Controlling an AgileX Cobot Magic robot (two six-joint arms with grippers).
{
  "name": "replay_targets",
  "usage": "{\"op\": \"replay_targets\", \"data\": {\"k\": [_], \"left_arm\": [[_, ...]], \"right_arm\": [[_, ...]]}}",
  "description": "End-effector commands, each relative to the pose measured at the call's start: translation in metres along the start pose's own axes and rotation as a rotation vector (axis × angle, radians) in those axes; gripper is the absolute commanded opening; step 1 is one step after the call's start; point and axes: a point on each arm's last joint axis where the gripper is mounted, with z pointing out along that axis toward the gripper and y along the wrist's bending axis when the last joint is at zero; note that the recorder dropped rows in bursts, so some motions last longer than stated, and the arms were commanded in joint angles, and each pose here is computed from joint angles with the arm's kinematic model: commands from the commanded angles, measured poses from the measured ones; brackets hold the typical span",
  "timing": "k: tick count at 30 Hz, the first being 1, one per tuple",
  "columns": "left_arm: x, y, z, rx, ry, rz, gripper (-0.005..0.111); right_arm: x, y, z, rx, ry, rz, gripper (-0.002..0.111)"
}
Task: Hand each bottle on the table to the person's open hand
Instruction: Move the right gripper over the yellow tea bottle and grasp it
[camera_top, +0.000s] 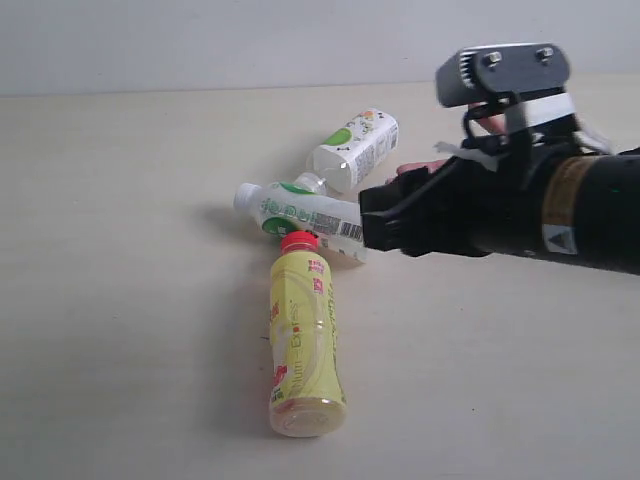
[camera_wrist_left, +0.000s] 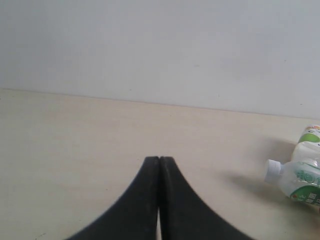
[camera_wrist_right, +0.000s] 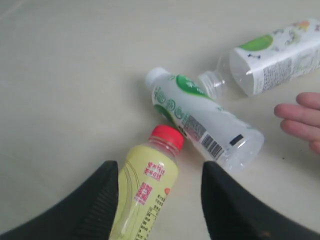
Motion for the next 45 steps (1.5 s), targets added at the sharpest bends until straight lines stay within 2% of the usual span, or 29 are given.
{"op": "replay_targets", "data": {"k": [1,6,11,17,25,36,45], "left_arm": [[0.000,0.000,-0.001,0.000,-0.007,0.000,0.000],[0.000,0.000,-0.001,0.000,-0.007,0.000,0.000],[0.000,0.000,-0.001,0.000,-0.007,0.000,0.000],[0.000,0.000,-0.001,0.000,-0.007,0.000,0.000],[0.000,0.000,-0.001,0.000,-0.007,0.000,0.000],[0.000,0.000,-0.001,0.000,-0.007,0.000,0.000],[0.000,0.000,-0.001,0.000,-0.007,0.000,0.000]], "right_arm": [[0.003,0.010,0.031,0.082,0.154,-0.055,0.058],[0.002,0.023,0.060,0.193,0.291,-0.063,0.070],[-0.003,0.037,0.083,0.259,0.408,-0.023,0.073],[-0.001,0.049,0.108,0.219,0.528,0.068,0.073],[0.015,0.049,0.134,0.235,0.609,0.073,0.080],[0.034,0.043,0.149,0.257,0.670,0.052,0.079],[0.046,0.038,0.154,0.282,0.738,0.028,0.071]]}}
